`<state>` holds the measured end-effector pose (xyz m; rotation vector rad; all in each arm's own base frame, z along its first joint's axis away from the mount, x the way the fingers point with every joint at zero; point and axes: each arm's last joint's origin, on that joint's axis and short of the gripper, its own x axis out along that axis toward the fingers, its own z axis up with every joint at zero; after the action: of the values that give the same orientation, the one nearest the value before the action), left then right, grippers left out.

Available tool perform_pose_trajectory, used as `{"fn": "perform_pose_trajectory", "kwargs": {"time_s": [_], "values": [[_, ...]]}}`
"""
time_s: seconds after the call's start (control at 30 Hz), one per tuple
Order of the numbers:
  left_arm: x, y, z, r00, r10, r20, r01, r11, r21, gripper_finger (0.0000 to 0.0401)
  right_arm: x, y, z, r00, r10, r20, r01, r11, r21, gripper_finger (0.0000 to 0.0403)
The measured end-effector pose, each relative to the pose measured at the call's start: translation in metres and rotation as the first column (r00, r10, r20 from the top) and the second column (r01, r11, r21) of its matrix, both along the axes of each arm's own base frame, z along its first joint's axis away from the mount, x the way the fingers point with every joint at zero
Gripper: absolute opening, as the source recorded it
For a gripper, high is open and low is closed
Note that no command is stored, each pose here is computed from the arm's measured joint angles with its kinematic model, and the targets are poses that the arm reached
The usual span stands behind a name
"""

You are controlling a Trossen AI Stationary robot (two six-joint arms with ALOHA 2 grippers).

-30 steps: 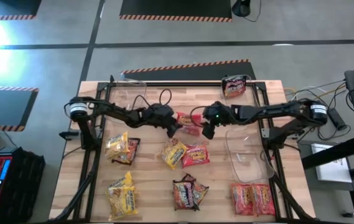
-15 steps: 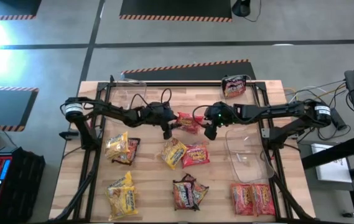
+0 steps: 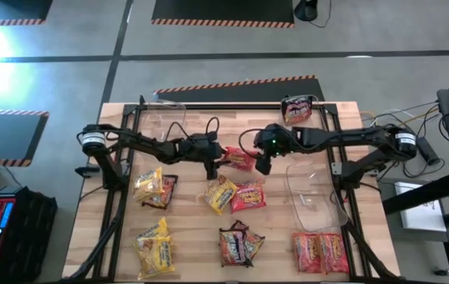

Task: Sort Maruchan noodles
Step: Put the orange noodle pack into the bottom transparent bin

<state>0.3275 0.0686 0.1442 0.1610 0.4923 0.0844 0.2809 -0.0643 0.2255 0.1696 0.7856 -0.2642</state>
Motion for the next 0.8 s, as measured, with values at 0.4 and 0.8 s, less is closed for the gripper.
{"fn": "perform_pose_trajectory", "kwargs": {"time_s": [0.4,0.8], "values": [[0.002,-0.007,0.000,0.999,-0.034,-0.001,0.034,0.999,0.030,0.0135,0.026,-0.003,-0.008,0.988,0.114,-0.106,-0.111,0.993,0.039,0.0196],[0.002,-0.007,0.001,0.999,-0.036,0.004,0.036,0.998,0.043,0.0135,0.048,-0.008,-0.024,0.964,0.183,-0.194,-0.183,0.983,0.016,0.0196]]}}
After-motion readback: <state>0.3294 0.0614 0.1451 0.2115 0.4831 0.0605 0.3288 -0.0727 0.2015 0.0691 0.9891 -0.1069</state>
